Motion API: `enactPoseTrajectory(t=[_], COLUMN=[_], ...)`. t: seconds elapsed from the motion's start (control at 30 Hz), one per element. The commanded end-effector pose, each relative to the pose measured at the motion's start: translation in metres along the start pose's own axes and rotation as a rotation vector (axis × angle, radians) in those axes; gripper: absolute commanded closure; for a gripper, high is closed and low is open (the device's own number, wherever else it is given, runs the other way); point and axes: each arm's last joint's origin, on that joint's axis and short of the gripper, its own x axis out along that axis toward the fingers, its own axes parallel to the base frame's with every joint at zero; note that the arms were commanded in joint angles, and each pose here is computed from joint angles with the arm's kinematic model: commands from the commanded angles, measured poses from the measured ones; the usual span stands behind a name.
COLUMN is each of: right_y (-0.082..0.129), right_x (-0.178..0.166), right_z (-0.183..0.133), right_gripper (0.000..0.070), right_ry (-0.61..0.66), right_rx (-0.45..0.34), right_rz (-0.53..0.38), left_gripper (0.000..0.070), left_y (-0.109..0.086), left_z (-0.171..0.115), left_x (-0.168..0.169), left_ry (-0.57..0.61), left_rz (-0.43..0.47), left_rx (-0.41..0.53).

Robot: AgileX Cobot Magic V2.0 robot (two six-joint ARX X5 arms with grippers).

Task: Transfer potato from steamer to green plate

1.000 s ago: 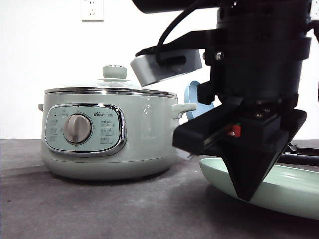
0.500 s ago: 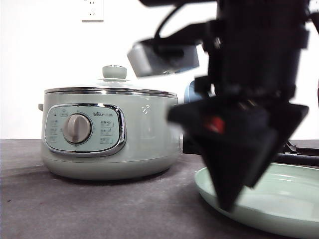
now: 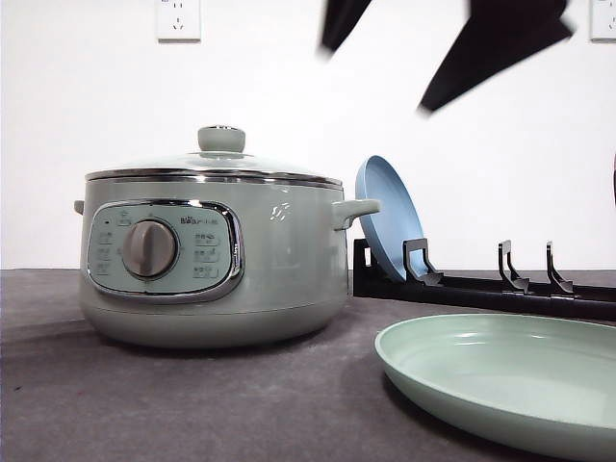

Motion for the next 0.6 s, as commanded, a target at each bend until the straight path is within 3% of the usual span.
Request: enactPoseTrajectory(t=[0.0, 0.23, 0.5, 0.57], right_y=[-0.008, -0.037, -0.042, -0.04], right_x=[-0.018, -0.077, -0.107, -0.11], right_z=[0.005, -0.005, -0.027, -0.031], right_gripper=[0.0138, 0.0138, 0.0136, 0.0105], right_ry=[-0.073, -0.279, -0.306, -0.305], right_rx=[-0.009, 0.042, 0.05, 0.051], right_rz=[0.007, -0.052, -0.066, -0.066], left_gripper=[0.0, 0.0, 0.0, 0.0], left_y=[-0.002, -0.002, -0.001, 0.0], left_z=[0.006, 0.006, 0.007, 0.007], left_x=[-0.002, -0.002, -0.001, 0.001], left_ry=[-0.022, -0.021, -0.021, -0.017], left_rz=[-0.009, -0.009, -0.009, -0.009], left_rx=[0.029, 0.028, 0.021, 0.014])
